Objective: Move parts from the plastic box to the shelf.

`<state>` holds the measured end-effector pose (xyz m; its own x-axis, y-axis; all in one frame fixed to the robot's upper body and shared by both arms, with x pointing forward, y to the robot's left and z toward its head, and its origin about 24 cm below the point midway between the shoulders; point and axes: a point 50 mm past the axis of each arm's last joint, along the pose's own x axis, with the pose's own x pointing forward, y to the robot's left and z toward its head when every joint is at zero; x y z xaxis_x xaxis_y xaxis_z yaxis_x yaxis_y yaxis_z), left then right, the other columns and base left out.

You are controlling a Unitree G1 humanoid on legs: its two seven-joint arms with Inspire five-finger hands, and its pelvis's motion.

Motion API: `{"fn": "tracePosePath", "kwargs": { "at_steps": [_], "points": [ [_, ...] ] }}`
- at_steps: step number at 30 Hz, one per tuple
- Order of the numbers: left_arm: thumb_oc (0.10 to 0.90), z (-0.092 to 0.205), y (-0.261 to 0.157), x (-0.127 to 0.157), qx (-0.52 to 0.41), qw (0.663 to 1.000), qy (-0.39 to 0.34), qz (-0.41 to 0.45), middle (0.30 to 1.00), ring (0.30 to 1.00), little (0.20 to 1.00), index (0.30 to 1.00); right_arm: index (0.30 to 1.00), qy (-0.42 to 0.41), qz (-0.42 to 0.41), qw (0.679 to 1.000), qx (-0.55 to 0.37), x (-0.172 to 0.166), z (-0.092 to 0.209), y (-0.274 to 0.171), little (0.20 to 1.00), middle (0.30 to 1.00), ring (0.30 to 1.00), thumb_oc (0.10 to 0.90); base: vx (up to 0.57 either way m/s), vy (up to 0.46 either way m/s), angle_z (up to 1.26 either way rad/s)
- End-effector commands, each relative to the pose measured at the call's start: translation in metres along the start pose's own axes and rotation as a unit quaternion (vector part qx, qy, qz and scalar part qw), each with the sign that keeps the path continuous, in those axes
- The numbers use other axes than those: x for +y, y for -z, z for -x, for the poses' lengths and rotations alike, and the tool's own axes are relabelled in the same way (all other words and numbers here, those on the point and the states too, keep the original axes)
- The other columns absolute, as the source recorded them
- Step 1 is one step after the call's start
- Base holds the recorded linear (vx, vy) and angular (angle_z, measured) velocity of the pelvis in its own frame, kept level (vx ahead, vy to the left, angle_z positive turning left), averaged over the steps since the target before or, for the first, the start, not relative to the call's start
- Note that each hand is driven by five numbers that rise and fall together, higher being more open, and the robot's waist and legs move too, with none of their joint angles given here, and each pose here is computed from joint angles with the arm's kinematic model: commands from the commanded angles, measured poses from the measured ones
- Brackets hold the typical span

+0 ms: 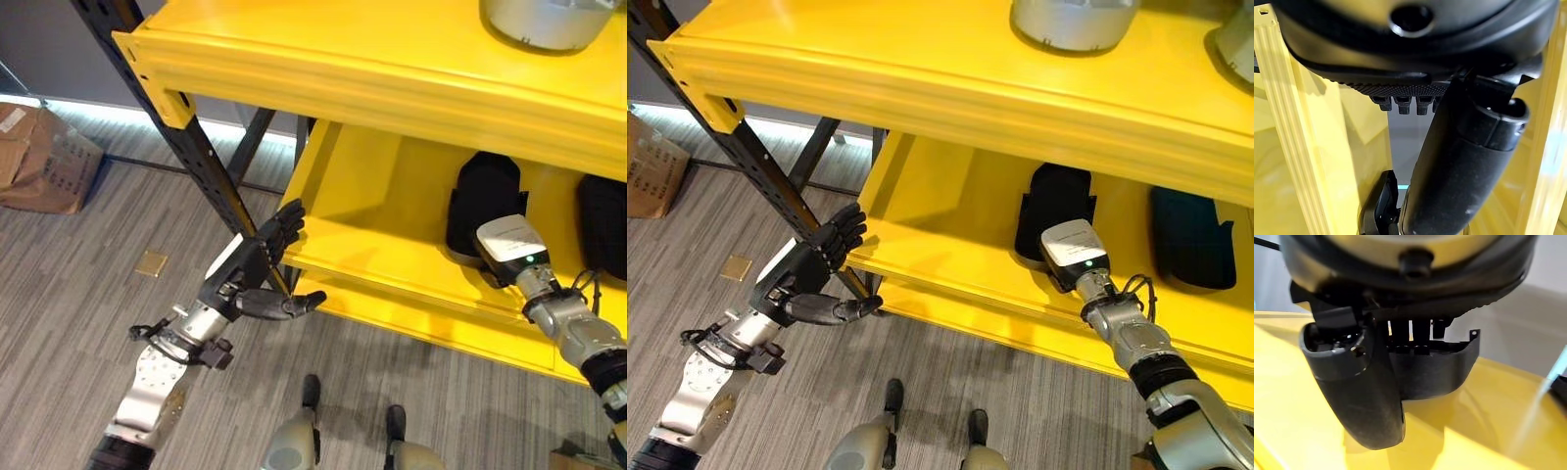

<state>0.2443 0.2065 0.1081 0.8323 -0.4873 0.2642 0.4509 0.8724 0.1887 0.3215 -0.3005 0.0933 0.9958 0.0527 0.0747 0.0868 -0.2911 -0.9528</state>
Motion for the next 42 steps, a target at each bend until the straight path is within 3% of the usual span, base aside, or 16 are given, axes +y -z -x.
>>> {"fn": "tracePosePath", "kwargs": {
  "at_steps": [1, 16, 42],
  "points": [
    [0.900, -0.010, -0.042, 0.000, -0.120, 0.993, 0.003, 0.002, 1.000, 1.000, 1.000, 1.000, 1.000, -0.006, 0.072, 0.992, 0.107, -0.016, 0.009, 0.062, 1.000, 1.000, 1.000, 0.900, 0.04, 0.014, -0.01],
    [0.900, -0.007, -0.039, -0.002, -0.115, 0.993, 0.003, 0.014, 1.000, 1.000, 1.000, 1.000, 1.000, -0.023, 0.056, 0.994, 0.092, -0.009, 0.012, 0.056, 1.000, 1.000, 1.000, 0.900, 0.01, 0.003, 0.00],
    [0.900, -0.008, -0.036, -0.008, -0.117, 0.993, 0.009, 0.033, 1.000, 1.000, 1.000, 1.000, 1.000, 0.070, -0.031, 0.990, 0.119, -0.019, 0.002, 0.044, 1.000, 1.000, 1.000, 0.900, 0.00, 0.003, 0.00]
  ]
}}
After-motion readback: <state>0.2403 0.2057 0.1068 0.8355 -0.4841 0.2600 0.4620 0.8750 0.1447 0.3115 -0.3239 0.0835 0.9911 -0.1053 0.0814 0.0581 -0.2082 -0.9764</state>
